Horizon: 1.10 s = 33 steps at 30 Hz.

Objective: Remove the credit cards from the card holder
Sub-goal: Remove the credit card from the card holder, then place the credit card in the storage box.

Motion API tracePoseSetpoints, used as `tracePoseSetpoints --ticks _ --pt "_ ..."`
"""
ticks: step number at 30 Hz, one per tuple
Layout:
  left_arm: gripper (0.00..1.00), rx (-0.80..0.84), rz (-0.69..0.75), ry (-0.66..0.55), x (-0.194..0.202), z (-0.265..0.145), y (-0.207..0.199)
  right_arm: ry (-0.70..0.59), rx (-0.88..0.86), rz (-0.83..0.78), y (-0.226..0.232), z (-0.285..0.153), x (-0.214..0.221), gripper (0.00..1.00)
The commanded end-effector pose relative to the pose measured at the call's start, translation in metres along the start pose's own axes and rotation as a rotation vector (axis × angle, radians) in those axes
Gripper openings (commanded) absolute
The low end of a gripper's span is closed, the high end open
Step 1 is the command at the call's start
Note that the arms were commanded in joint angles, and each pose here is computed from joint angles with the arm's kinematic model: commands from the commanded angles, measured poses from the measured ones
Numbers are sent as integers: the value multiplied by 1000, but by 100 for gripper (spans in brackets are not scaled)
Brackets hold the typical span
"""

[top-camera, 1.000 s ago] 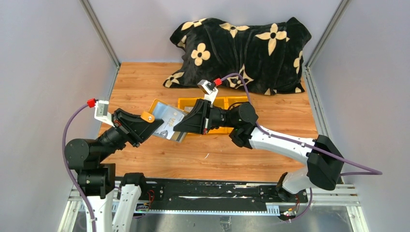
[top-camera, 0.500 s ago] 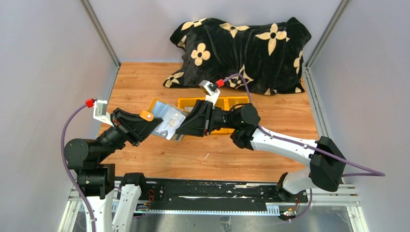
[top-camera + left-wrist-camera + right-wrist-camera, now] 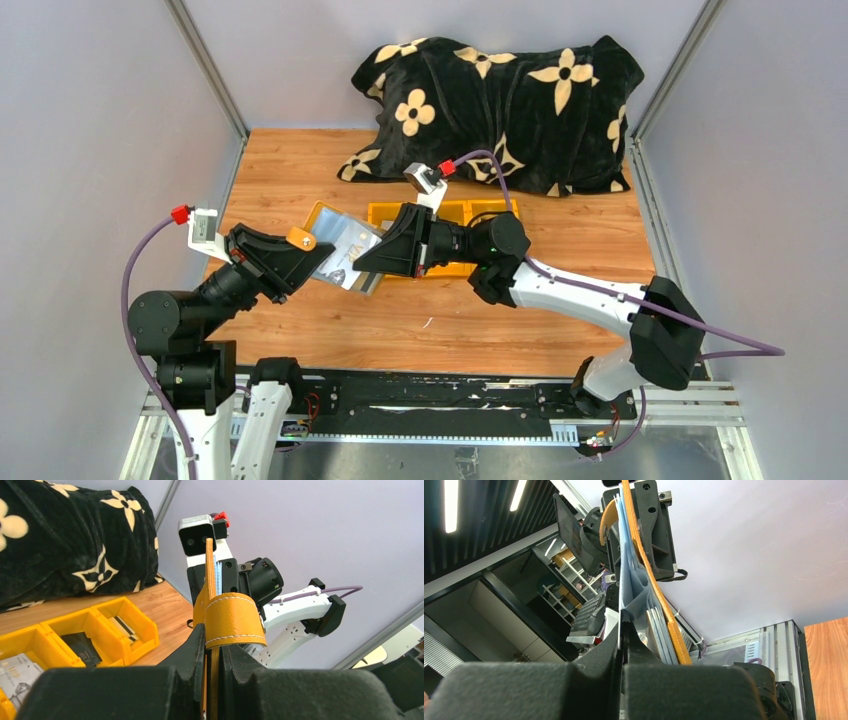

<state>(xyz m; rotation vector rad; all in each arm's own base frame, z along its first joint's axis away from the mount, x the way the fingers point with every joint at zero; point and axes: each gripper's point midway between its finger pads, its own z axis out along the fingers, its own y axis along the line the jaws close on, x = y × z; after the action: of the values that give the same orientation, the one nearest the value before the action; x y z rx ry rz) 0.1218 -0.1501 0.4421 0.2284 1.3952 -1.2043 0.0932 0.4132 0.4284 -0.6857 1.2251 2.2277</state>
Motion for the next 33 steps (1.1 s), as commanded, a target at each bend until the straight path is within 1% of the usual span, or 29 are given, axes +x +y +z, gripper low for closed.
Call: tracePoseSetpoints --ticks 1,6,10,12,15,17,18,20,22,24,27,30,33 --pt "0 3 32 -2 -4 0 -3 -32 -62 -55 25 -7 -11 0" --pt "0 -2 49 -6 -7 0 -4 14 0 -60 15 -30 -3 0" --pt "0 -11 63 -6 -8 0 -3 67 115 -71 -3 -59 3 0" --pt "0 -21 70 -3 -8 1 -1 112 186 -107 -13 -76 5 0" --pt "0 -34 86 4 -8 0 1 181 381 -126 -41 -112 8 0" --pt "0 -38 91 9 -7 0 2 201 543 -148 -61 -141 4 0" --pt "0 -40 90 11 -6 0 4 220 634 -135 -72 -158 6 0" --pt "0 -42 92 13 -6 1 5 232 731 -156 -86 -181 0 0" --pt "0 -42 101 17 -5 0 5 247 852 -120 -104 -211 -1 0" --pt "0 -42 111 22 -4 0 5 260 933 -108 -124 -229 -2 0" --pt "0 -37 121 22 -5 -1 3 291 967 -96 -149 -231 -2 0" --pt "0 -25 120 28 -5 -1 -1 319 970 -74 -177 -221 -4 0" --pt "0 -10 124 36 -6 -1 -5 374 1000 -53 -209 -210 -3 0"
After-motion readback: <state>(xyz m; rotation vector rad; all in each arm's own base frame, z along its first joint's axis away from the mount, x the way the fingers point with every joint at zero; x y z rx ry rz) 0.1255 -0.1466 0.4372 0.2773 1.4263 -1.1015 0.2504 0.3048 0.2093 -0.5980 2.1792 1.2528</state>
